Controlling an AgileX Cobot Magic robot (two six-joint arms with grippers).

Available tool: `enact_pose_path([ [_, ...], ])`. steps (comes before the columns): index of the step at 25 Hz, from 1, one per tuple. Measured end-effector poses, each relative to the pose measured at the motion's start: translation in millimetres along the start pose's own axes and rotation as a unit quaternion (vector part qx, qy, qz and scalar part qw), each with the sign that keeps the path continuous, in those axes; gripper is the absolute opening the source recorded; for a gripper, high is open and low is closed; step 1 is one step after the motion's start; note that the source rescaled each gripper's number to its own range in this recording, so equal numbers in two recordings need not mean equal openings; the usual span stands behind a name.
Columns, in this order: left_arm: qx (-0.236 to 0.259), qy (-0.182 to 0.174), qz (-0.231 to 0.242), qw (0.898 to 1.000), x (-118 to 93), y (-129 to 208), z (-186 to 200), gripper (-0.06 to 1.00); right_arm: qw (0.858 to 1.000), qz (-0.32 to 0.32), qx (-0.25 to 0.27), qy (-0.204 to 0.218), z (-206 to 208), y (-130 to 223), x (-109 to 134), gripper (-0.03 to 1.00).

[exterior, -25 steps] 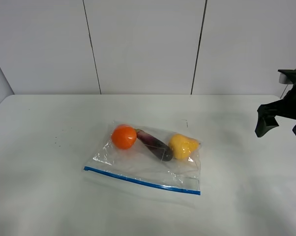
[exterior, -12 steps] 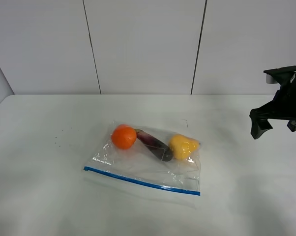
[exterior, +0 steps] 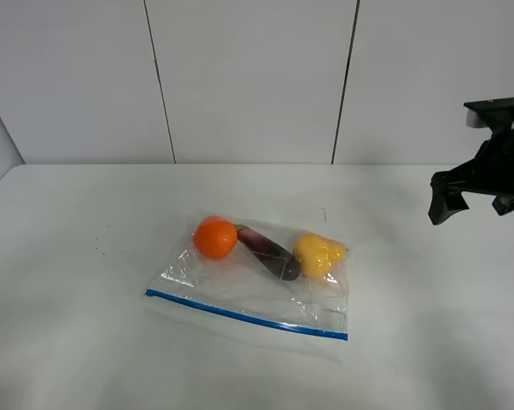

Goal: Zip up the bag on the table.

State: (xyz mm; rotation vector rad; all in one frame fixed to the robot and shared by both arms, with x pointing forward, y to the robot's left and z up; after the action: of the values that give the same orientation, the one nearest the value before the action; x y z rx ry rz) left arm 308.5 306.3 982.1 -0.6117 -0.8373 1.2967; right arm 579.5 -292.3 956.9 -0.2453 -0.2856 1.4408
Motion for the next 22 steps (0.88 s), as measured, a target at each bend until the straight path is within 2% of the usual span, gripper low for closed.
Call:
enact_pose_path([
  [5,0.000,0.000,0.000,1.000,0,0,0,1.00,0.998,0.010,-0.066,-0.008,37,-4,1,1.00],
  [10,0.000,0.000,0.000,1.000,0,0,0,1.00,0.989,0.010,-0.144,-0.018,72,9,-1,1.00],
  [17,0.000,0.000,0.000,1.000,0,0,0,1.00,0.964,-0.009,-0.262,-0.038,122,49,-7,1.00],
  [22,0.000,0.000,0.000,1.000,0,0,0,1.00,0.946,-0.013,-0.320,-0.047,142,91,-12,1.00],
])
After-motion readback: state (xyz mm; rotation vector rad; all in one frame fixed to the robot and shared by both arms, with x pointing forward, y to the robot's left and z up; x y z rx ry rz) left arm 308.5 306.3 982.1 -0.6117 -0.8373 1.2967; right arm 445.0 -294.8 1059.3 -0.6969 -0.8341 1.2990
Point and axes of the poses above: a point on each arm's last joint axis where the gripper is mounted, z pointing back along that axis away from the gripper, x along the wrist's bending axis when the last joint is at zero, y = z × x, the point moved 10 cm from there along -z, pointing out along that axis toward the gripper, and after that the axes turned 13 degrees about -z, right-handed, at the moved point
